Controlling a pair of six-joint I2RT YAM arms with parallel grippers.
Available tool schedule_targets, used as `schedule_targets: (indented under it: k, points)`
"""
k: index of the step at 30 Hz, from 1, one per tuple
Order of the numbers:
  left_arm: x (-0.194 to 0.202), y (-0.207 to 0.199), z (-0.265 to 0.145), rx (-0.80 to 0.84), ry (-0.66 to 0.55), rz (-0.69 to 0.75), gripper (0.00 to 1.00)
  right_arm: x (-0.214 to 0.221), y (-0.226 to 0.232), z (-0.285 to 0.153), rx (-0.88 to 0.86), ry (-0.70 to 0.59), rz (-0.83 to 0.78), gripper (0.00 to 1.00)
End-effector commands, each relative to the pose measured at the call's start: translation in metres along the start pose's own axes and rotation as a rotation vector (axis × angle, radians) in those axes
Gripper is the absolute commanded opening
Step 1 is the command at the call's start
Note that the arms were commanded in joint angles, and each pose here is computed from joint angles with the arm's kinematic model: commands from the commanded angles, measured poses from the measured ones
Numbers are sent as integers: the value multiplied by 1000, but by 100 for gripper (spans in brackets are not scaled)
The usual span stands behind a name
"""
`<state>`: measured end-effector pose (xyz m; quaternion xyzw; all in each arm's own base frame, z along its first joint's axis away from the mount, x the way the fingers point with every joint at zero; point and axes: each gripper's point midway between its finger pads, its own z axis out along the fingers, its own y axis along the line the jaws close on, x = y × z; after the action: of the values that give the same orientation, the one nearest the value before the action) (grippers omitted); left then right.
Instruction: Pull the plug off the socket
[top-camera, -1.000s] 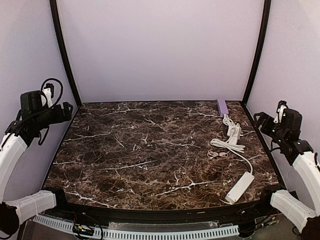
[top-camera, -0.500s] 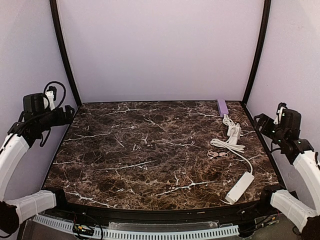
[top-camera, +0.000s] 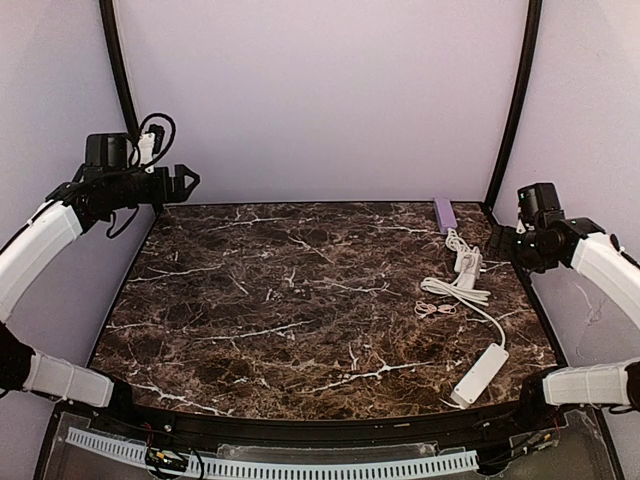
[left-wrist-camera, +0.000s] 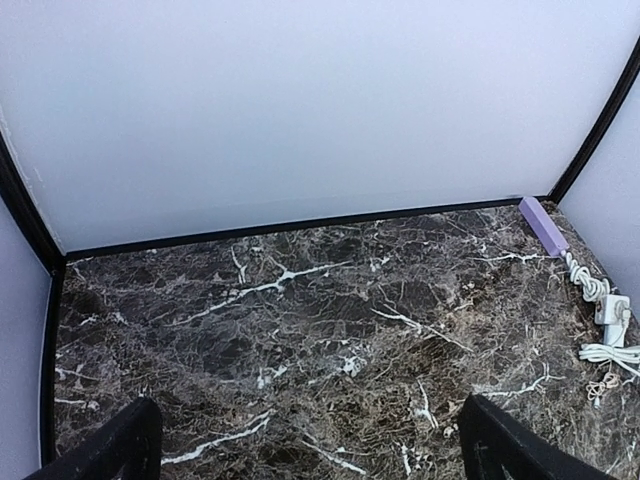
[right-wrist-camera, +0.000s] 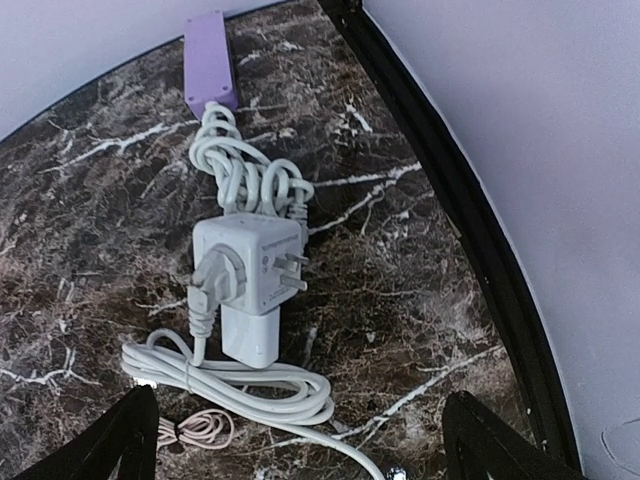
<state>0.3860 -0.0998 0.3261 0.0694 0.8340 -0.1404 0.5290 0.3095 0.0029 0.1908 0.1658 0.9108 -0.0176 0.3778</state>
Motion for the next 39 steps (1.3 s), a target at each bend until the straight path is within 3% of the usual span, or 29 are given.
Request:
schedule_targets:
  k: [1,6,18,30,39]
  points:
    - [21,-2,16,25,62,8,99,17,1,11,24,104,3,86]
    - [47,7,21,-10,101,19,99,28,19,41,9,156,27,78]
    - [50,6,23,1,132,32,99,39,65,75,-1,169,21,60]
    - [55,4,27,13,153,21,99,53,70,97,49,183,54,30]
    - [54,4,25,11,149,24,99,57,71,108,59,174,90,22]
